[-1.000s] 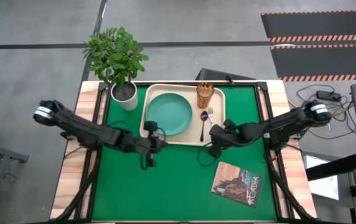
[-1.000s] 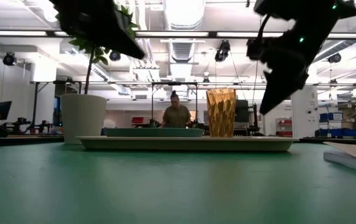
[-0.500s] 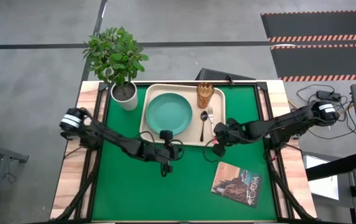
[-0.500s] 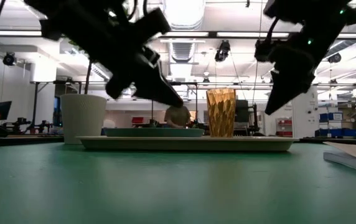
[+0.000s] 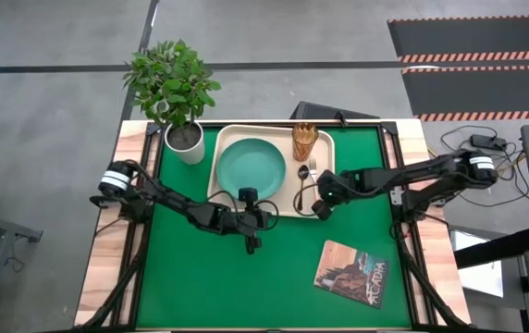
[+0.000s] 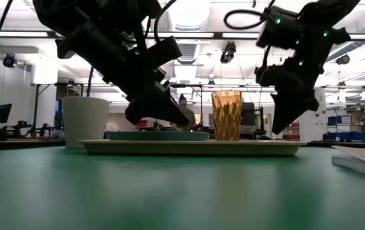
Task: Pick and place plate/cup/fork/spoon on tray
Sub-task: Adjust the spoon and the fork on the white tray
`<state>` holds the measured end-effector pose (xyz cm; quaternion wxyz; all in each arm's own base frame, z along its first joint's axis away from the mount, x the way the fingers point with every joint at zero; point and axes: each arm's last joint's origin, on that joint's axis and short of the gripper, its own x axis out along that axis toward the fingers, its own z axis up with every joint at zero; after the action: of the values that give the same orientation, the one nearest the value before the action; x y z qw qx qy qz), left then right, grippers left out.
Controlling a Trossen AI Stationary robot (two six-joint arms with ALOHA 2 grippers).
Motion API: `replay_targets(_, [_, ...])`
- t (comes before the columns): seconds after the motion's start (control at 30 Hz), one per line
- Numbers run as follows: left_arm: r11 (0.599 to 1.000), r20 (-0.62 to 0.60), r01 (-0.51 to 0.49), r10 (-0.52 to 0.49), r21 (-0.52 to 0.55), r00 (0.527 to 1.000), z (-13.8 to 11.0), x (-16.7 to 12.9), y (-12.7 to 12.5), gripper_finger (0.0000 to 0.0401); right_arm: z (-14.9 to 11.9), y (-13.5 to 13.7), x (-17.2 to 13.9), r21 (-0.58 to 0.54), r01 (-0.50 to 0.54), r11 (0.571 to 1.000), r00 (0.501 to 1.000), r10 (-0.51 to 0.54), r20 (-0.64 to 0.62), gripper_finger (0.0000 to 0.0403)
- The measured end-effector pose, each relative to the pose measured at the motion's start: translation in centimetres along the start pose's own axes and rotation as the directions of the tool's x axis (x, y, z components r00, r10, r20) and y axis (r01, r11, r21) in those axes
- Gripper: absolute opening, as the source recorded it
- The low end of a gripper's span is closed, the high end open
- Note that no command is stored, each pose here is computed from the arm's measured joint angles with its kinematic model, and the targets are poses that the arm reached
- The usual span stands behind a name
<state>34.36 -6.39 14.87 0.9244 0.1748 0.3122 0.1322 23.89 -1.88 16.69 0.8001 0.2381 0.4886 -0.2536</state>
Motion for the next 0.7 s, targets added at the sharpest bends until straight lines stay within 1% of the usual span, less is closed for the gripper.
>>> replay_targets(0.13, [1.0,-0.011,0.003,-0.003,0.005,1.0,-0.4,0.0,0.0,0.0,-0.2,0.1,1.6,-0.009,0.042,0.999,0.998,-0.042,-0.044,0.0008])
replay_targets(0.23, [1.0,-0.015,0.004,-0.004,-0.016,1.0,-0.5,0.0,-0.1,0.0,-0.3,0.1,2.2,0.011,0.08,0.997,0.996,-0.079,-0.049,0.0008])
replay_targets(0.47, [1.0,-0.051,0.003,-0.003,-0.004,0.999,-1.6,0.5,-0.3,0.0,-0.3,0.1,2.3,0.022,0.084,0.996,0.995,-0.083,-0.055,0.0008])
replay_targets(0.7, [1.0,-0.072,0.0,-0.002,-0.031,0.997,-2.2,1.0,-0.6,0.0,-0.4,0.1,2.6,0.027,0.089,0.996,0.994,-0.087,-0.06,0.0008])
